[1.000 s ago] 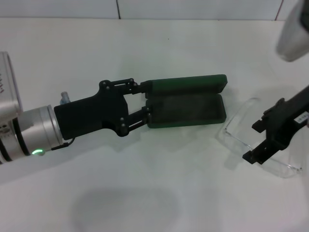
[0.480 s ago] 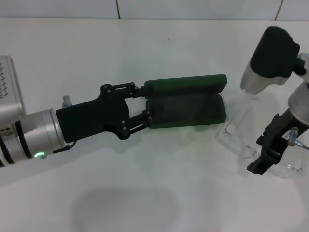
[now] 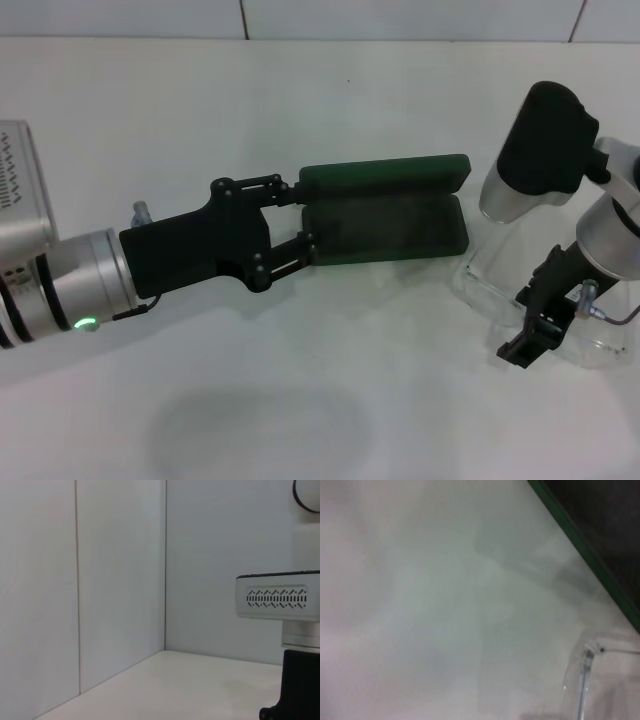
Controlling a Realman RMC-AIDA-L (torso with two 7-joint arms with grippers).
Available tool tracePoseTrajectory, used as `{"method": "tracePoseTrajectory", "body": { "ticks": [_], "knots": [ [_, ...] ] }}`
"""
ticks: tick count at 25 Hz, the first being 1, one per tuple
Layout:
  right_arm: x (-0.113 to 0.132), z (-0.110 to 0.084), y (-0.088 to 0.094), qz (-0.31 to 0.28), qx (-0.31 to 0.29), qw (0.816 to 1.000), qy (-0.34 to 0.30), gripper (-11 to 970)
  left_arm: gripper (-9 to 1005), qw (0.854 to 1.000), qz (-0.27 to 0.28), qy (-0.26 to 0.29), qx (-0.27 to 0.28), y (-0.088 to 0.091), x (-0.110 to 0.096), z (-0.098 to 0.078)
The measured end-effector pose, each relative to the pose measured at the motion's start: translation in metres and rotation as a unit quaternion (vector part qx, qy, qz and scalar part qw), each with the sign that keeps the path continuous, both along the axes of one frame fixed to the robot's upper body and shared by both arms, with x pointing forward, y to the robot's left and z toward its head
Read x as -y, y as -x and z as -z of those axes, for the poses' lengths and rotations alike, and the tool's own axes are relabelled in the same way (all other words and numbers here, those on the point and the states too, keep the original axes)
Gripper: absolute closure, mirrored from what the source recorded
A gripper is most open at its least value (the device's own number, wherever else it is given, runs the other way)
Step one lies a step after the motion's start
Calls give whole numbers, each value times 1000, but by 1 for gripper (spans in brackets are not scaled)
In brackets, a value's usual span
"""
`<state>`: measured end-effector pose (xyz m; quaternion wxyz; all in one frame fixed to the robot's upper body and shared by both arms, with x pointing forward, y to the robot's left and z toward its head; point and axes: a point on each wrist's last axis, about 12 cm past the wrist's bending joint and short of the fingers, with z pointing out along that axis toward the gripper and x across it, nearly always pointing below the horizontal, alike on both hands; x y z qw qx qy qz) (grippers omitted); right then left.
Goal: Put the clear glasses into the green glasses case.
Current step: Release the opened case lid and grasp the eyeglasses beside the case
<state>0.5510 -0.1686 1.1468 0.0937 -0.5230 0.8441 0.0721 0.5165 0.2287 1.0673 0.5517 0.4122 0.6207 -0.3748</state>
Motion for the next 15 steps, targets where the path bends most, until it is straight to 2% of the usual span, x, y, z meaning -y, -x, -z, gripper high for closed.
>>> {"method": "tracePoseTrajectory", "body": {
  "ticks": [4, 15],
  "knots": [
    [0, 0, 1, 0, 3, 1000, -1, 224, 524, 1000, 0, 0, -1, 0, 0, 1],
    [4, 0, 2, 5, -6, 1000, 2, 332, 524, 1000, -6, 4, -1, 0, -2, 0]
  ]
}}
